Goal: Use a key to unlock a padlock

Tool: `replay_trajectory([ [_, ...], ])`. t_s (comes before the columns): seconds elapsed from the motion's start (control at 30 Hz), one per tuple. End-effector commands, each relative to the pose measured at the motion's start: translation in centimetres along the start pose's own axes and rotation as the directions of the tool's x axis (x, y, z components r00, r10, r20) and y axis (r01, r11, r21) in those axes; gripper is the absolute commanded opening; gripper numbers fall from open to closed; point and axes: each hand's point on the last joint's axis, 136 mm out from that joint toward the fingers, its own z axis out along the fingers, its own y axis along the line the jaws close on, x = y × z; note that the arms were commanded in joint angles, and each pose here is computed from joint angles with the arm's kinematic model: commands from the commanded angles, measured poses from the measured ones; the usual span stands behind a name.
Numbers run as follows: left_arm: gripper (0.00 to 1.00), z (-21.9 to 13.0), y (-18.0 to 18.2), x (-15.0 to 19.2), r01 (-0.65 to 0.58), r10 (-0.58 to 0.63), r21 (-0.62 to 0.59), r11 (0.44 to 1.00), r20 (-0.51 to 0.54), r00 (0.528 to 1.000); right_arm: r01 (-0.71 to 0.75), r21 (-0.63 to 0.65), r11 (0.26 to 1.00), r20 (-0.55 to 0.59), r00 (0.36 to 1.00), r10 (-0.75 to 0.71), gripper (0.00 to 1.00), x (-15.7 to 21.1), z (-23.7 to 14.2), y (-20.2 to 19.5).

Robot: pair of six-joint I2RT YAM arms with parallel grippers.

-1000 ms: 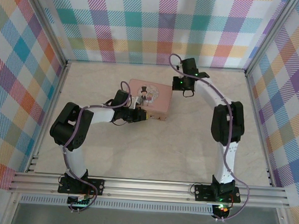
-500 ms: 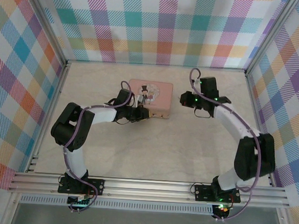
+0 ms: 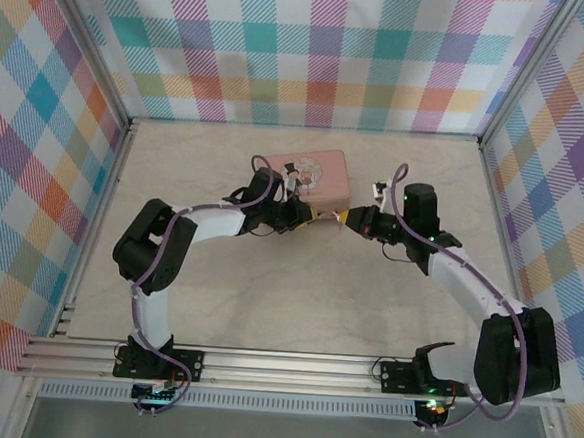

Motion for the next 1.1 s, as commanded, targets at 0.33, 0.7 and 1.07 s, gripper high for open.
replay_trajectory([
  [0.33, 0.07, 0.5, -2.6, -0.7, 0.075, -0.076, 0.067, 0.995, -0.001, 0.997, -0.117, -0.159, 0.980, 0.100, 0.986, 0.134, 0.00, 1.0, -1.4, 1.1],
  [0.7, 0.09, 0.4, -2.8, -0.6, 0.081, -0.080, 0.081, 0.993, -0.004, 0.997, -0.288, -0.200, 0.937, 0.133, 0.939, 0.317, 0.00, 1.7, 0.2, -2.4],
  [1.07, 0.07, 0.4, -3.3, -0.2, 0.089, -0.087, 0.133, 0.987, -0.021, 0.996, -0.359, -0.284, 0.889, 0.087, 0.914, 0.397, 0.00, 1.3, 3.3, -4.5],
])
